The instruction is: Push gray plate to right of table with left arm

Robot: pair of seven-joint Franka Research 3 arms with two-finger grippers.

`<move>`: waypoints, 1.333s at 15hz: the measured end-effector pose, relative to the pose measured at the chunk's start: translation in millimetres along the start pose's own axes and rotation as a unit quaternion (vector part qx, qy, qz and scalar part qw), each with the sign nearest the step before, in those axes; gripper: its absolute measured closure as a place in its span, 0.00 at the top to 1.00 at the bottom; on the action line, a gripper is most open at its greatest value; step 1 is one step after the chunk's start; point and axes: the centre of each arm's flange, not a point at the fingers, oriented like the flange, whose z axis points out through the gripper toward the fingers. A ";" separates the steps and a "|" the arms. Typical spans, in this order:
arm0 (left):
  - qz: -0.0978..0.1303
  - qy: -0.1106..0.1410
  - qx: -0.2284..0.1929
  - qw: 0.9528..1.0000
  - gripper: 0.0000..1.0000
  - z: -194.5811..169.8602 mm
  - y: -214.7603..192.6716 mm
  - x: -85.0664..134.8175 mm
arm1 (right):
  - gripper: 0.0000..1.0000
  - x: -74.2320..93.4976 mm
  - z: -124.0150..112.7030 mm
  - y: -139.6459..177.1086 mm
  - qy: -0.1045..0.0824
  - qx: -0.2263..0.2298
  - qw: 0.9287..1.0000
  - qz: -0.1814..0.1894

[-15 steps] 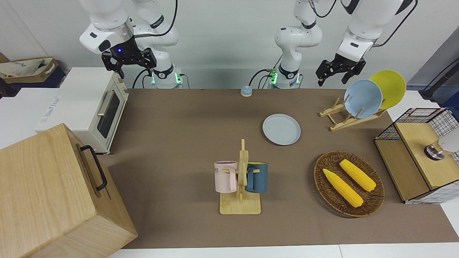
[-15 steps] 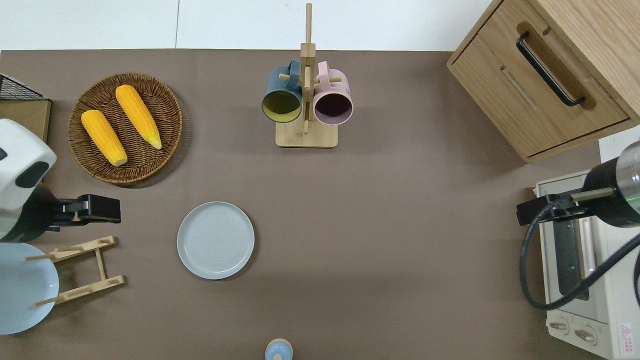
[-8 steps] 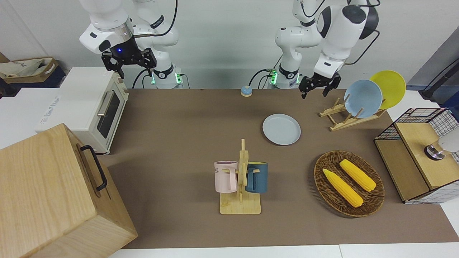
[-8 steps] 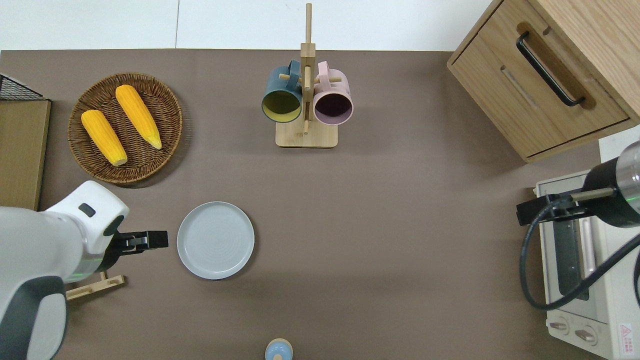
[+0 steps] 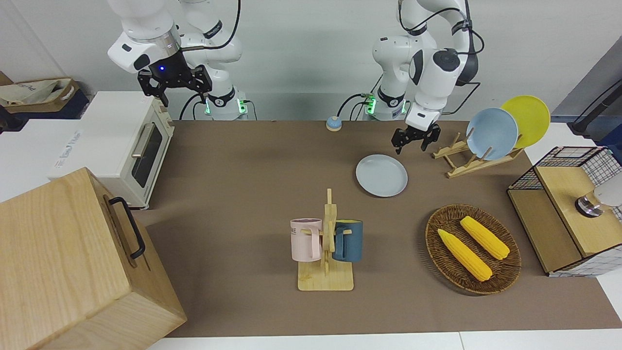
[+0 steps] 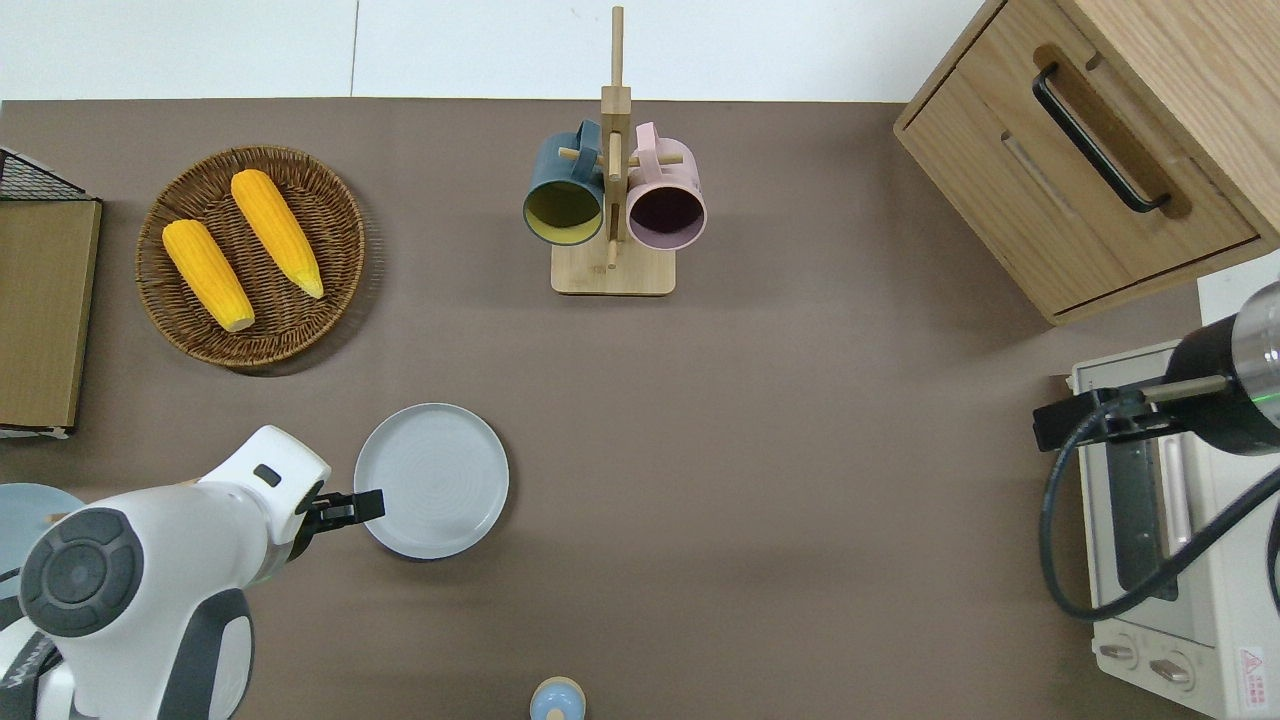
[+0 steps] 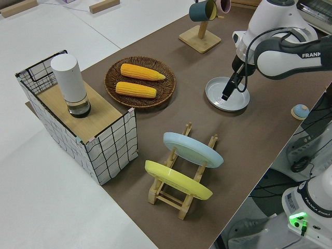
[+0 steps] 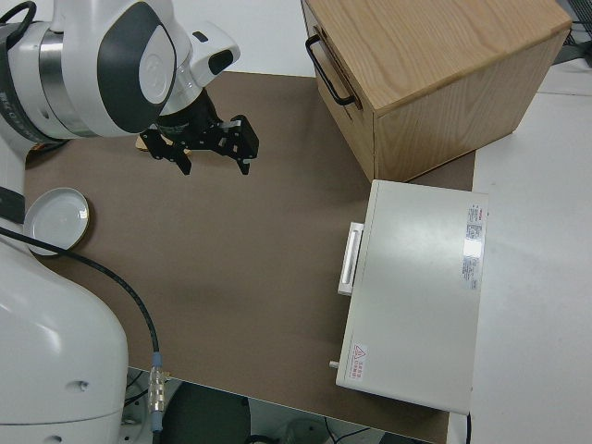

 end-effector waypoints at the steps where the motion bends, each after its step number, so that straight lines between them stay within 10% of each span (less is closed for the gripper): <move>1: 0.000 0.000 0.000 1.000 1.00 9.2 -0.4 -2.5 | 0.99 0.0 0.0 0.0 0.000 0.000 1.000 0.000; 12: 0.004 0.001 -0.011 1.000 0.97 87.3 10.8 3.9 | 0.99 0.0 0.0 0.0 0.000 0.000 1.000 0.000; 20: 0.003 0.004 -0.012 1.000 0.11 88.6 10.6 5.2 | 0.99 0.0 0.0 0.0 0.000 0.000 1.000 0.000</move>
